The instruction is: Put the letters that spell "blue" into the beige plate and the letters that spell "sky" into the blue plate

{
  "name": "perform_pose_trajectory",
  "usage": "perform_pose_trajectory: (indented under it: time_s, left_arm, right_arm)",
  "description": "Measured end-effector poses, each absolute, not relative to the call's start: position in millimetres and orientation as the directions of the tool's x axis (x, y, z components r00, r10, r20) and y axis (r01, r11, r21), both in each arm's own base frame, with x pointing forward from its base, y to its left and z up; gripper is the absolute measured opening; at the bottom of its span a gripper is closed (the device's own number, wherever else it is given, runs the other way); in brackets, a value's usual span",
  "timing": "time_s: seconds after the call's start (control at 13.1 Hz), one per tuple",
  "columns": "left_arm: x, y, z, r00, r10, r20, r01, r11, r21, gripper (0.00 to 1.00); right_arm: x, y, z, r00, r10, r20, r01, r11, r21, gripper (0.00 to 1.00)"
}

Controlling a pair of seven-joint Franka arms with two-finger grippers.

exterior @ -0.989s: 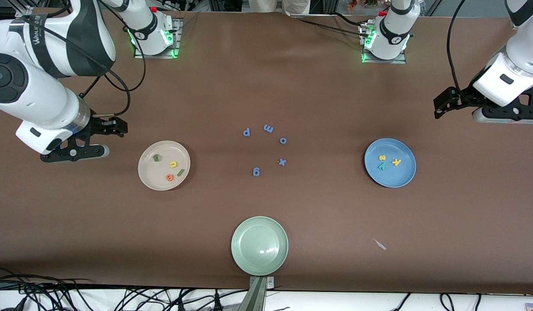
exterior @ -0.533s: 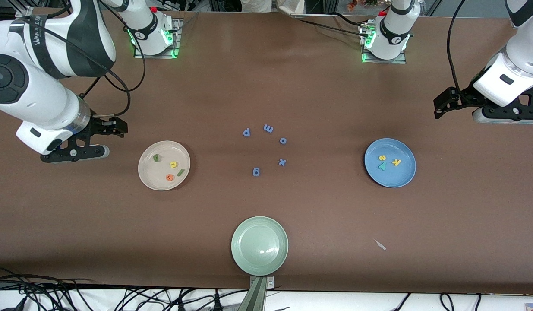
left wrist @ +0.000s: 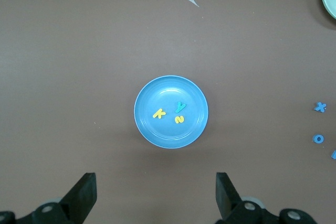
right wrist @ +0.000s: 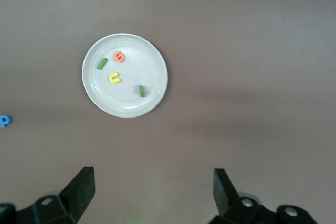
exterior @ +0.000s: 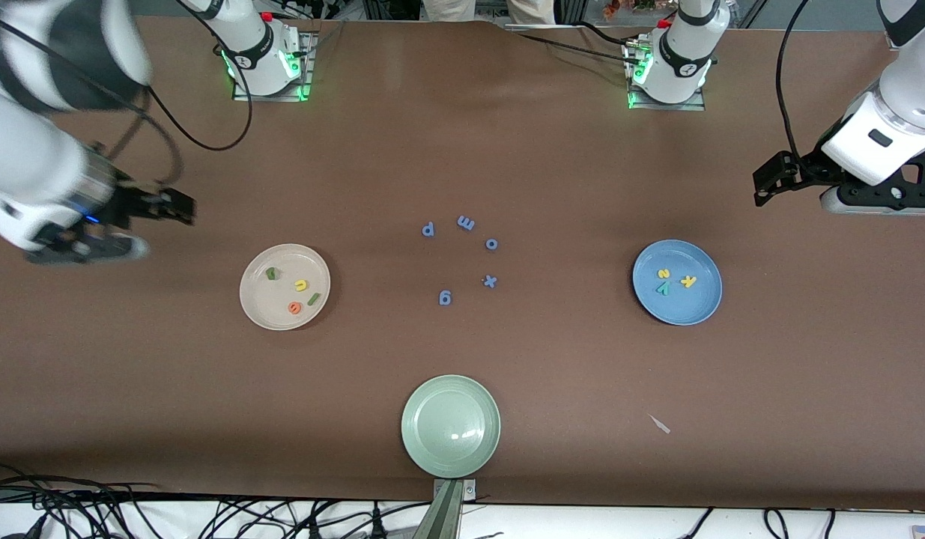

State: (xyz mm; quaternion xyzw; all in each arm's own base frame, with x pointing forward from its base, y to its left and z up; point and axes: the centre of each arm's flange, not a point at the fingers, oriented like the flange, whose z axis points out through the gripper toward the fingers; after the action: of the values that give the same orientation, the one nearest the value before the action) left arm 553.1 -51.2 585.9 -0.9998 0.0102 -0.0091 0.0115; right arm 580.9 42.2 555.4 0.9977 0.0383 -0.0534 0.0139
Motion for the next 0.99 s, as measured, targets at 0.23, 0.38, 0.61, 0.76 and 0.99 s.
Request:
perform_pose_trajectory:
  time_s: [0.23,0.38,0.61,0.76,0.99]
  left_arm:
    - [553.3,-51.1,585.6,1.000,-0.020,0.018,-0.020,-1.000,-0.023,1.00]
    - [553.3,-51.0,585.6,1.000,-0.020,0.018,-0.020,-1.000,-0.023,1.00]
    - [553.3,-51.0,585.6,1.000,-0.020,0.018,-0.020,-1.000,-0.023,1.00]
    - [553.3,-51.1,585.6,1.000,-0.020,0.017,-0.020,-1.000,-0.023,1.00]
    - [553.3,-51.1,585.6,1.000,-0.020,0.017,-0.020,-1.000,-0.023,1.00]
  right_arm:
    - [551.6,32.9,576.2,0.994,0.073,-0.084,0.073,-0.997,0.004,1.00]
    - [551.3,42.1,568.1,0.992,0.085,-0.095,0.086,-0.996,0.004,1.00]
    - [552.1,43.0,562.4,0.991,0.087,-0.104,0.088,-0.996,0.004,1.00]
    - [552.1,42.9,562.4,0.991,0.087,-0.104,0.087,-0.996,0.004,1.00]
    - [552.1,43.0,562.4,0.991,0.087,-0.103,0.087,-0.996,0.003,1.00]
